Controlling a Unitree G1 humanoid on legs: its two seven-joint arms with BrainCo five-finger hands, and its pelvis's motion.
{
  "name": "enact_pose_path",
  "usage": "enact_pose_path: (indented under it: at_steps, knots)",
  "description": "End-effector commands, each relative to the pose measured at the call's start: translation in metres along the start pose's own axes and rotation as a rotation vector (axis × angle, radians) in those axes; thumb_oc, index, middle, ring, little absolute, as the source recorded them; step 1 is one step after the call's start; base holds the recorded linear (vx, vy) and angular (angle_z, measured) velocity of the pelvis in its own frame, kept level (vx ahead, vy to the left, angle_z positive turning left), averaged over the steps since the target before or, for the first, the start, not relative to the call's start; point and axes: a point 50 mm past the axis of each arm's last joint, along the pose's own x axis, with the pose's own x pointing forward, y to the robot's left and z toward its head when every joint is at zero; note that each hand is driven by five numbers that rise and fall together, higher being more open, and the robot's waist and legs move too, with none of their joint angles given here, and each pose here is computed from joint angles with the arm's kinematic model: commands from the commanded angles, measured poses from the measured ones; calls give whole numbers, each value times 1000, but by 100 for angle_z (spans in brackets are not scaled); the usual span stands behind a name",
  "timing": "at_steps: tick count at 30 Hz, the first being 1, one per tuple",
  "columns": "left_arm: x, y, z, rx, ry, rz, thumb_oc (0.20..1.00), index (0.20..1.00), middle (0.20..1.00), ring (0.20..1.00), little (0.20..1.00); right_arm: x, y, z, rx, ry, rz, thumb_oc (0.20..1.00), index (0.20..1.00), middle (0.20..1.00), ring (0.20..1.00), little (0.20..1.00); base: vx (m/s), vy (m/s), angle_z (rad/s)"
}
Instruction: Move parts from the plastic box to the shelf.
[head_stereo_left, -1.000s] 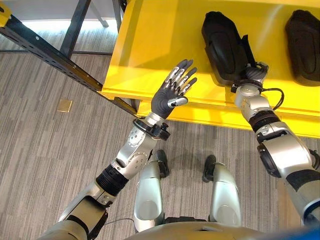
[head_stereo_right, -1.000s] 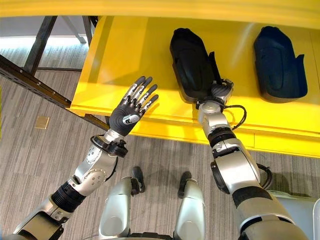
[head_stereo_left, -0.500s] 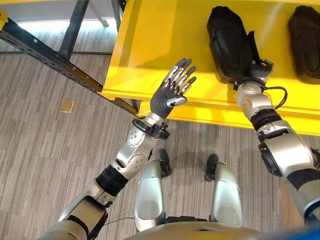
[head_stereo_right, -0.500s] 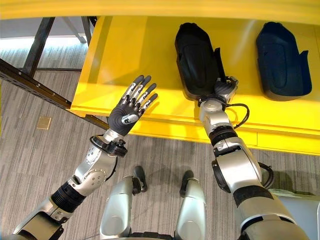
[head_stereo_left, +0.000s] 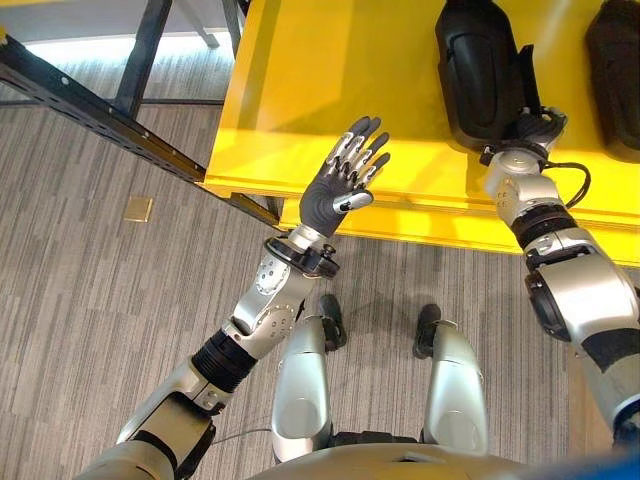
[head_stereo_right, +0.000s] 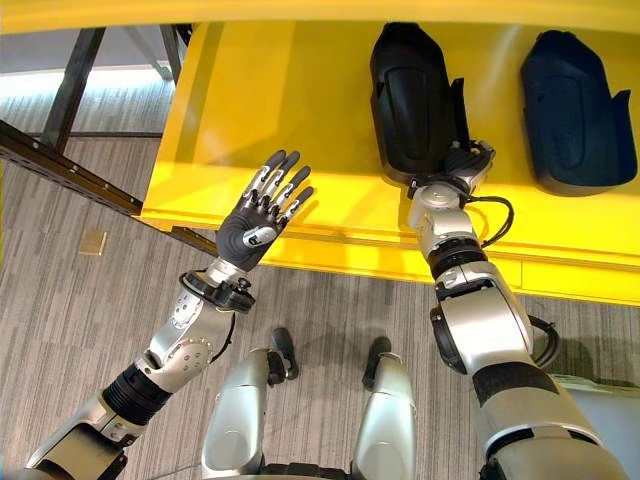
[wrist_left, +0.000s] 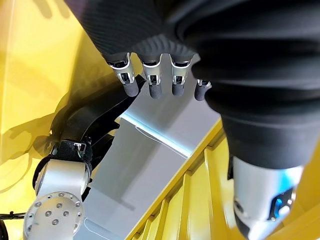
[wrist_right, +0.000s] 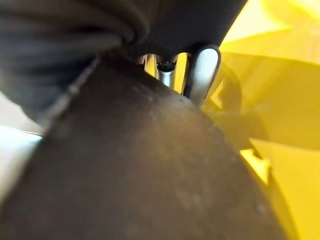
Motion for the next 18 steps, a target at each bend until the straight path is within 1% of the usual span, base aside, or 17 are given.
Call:
enact_pose_path:
  at_steps: [1,11,13,18]
  knots:
    - [9,-26,24,-25,-138,-119,1000,1000,1000,1000,1000,3,-19,-48,-3,224,-68,200,200,200,200,200,0,0,0]
    - [7,-27,25,-37,-138,-120,1000,1000,1000,1000,1000,3,-19,-47,-39,210,-66,200,200,200,200,200,0,0,0]
    - [7,-27,26,-35,-136,-123,1000,1000,1000,1000,1000,2,-19,-54,1,244,-44,200,200,200,200,200,0,0,0]
    - [5,-27,27,-32,-137,-123,1000,1000,1000,1000,1000,-1,-13,-55,15,231,0,200,200,200,200,200,0,0,0]
